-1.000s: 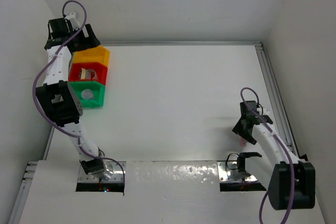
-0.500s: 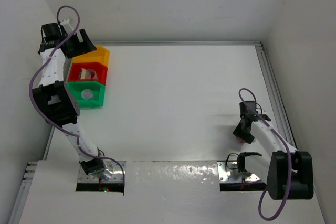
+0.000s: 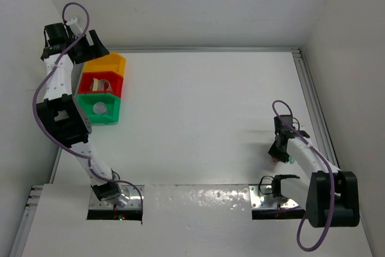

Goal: Sort the stationery into containers
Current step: Pick up the stationery from the center of the board.

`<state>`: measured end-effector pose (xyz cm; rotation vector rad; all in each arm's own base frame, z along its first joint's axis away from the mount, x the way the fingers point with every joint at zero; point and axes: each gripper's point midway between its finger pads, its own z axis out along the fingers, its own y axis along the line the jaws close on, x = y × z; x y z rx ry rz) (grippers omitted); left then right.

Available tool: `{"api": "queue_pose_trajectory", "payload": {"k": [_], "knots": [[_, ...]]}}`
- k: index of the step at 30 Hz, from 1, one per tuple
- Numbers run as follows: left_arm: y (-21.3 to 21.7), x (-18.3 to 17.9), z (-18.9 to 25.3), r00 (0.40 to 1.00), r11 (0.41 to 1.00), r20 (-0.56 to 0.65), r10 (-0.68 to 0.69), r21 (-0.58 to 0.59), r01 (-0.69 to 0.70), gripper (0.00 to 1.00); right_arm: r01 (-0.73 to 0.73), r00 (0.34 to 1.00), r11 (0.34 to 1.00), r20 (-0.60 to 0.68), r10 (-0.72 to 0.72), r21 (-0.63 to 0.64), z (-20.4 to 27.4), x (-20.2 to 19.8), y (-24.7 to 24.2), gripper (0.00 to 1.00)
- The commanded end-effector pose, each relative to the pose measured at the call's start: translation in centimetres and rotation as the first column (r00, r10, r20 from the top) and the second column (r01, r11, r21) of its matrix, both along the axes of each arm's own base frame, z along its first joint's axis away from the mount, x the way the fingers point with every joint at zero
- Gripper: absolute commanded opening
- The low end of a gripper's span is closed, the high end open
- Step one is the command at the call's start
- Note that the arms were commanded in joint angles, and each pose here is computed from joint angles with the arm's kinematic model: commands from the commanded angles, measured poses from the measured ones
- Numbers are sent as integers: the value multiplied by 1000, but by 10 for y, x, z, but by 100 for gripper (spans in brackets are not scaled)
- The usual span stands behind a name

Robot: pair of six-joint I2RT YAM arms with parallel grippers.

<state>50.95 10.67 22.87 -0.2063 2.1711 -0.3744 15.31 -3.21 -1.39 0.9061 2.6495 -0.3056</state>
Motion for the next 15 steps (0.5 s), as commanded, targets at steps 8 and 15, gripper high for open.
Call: {"api": "queue_pose_trajectory", "payload": {"k": [8,15], "knots": [[-21,-13,78,983,995,155,-95,9,95,82,-294,942,955,157,297,-41,25,45,36,0],[-139,-45,65,875,875,83,-477,-49,482,74,-583,496,716,530,688,-385,156,145,141,0]]}}
